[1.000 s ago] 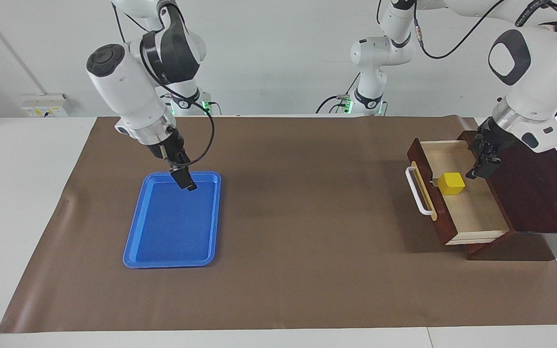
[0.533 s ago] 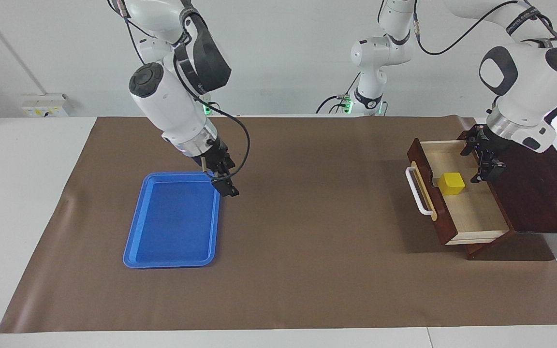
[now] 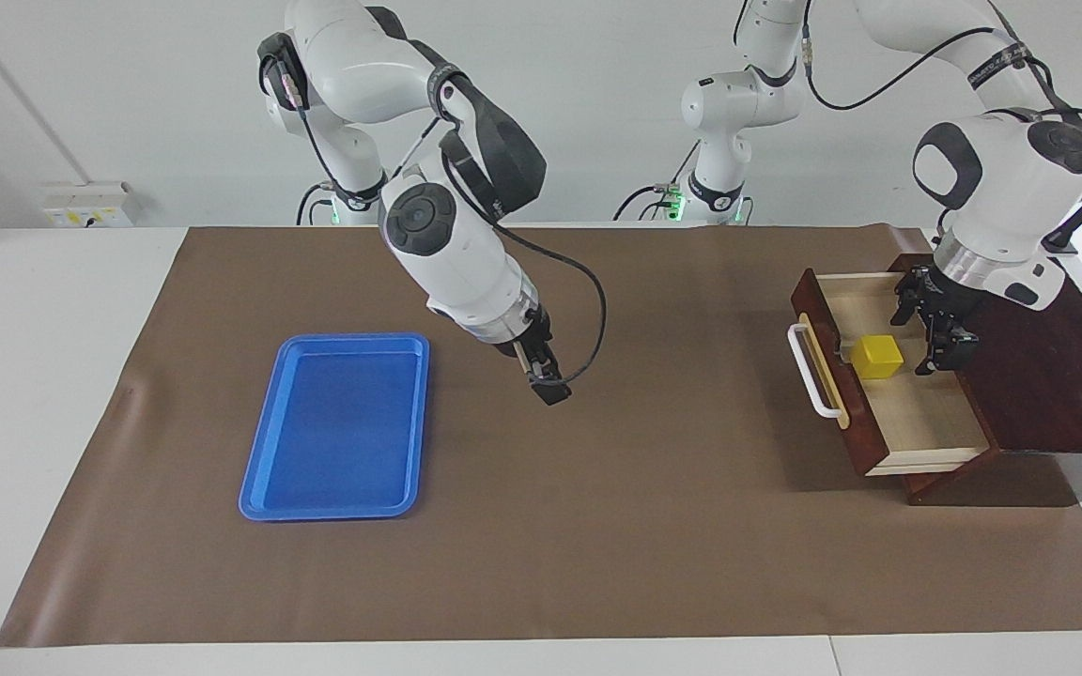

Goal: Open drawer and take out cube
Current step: 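Release the handle and reach into the drawer while the right gripper advances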

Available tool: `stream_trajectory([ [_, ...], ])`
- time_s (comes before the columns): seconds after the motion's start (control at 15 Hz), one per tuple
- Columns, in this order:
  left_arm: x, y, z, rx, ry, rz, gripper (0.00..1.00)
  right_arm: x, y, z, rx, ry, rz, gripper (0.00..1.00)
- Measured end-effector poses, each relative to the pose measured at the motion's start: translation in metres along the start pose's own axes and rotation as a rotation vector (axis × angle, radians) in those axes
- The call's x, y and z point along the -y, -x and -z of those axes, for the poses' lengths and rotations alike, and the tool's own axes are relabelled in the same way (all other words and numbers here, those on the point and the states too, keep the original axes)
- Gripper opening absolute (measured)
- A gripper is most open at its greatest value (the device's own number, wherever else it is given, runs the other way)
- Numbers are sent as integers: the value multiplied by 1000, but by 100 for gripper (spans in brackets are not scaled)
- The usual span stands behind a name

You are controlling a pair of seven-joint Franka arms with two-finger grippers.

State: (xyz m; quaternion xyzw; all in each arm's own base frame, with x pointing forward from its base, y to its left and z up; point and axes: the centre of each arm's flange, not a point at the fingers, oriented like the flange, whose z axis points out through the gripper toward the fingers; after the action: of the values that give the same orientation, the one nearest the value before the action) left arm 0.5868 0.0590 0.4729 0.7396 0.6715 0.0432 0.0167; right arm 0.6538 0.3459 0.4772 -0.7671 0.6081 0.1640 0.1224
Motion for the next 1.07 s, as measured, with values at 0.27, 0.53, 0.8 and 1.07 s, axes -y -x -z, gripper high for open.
stream_trajectory([
  [0.27,3,1,-14,0,-3,23,100,3,3,-12,62,-15,-28,99],
  [0.53,7,2,-28,-4,-9,35,100,6,-7,-14,79,-17,-52,99],
  [0.8,11,3,-36,-7,-16,33,100,6,-12,-15,79,-18,-61,97],
  [1.07,12,3,-39,-9,-20,29,93,7,-24,-15,84,-12,-82,92],
])
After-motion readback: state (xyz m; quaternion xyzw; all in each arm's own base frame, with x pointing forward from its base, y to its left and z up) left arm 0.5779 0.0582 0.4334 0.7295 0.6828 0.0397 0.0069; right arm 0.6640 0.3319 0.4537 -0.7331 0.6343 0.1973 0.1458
